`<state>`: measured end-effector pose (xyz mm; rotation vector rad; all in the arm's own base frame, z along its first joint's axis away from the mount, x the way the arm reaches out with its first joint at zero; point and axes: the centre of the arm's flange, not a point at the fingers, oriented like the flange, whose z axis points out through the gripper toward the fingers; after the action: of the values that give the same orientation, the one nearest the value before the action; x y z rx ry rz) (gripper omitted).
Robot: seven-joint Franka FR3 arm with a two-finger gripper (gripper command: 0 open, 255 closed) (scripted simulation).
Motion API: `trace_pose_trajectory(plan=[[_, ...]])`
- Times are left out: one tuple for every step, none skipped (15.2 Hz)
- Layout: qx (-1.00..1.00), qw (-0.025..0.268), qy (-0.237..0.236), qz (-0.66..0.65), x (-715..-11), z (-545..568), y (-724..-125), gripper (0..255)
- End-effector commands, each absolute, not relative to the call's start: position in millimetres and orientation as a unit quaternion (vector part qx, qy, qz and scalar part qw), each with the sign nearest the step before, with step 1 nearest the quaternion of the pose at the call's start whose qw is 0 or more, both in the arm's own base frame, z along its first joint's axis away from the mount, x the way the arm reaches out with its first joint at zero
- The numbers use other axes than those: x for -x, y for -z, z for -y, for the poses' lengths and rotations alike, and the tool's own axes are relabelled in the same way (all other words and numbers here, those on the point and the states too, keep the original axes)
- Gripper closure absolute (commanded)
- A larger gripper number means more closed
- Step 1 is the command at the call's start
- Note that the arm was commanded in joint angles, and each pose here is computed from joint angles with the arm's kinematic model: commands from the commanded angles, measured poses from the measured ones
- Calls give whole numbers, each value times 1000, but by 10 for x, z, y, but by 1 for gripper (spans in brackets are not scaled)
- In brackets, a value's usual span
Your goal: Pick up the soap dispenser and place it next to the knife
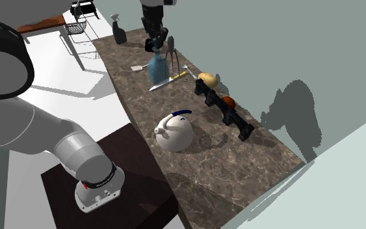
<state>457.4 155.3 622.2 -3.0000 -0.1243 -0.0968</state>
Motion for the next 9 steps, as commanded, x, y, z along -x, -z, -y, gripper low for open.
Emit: trace_pose_trajectory(plan=[[996,69,33,41,-4573,-1563,-6110,255],[996,69,33,41,-4573,-1563,-6057,255],[996,69,33,41,-4573,-1563,-6004,255],[996,69,33,41,-4573,-1563,-5951,255],[996,69,33,41,-4573,-1563,-5899,255],[996,69,33,41,-4573,-1563,-5846,255],[996,69,33,41,-4573,-1563,-5793,255],[996,69,33,41,-4573,-1563,-5740,255],[996,69,33,41,-4573,-1563,-5687,255]])
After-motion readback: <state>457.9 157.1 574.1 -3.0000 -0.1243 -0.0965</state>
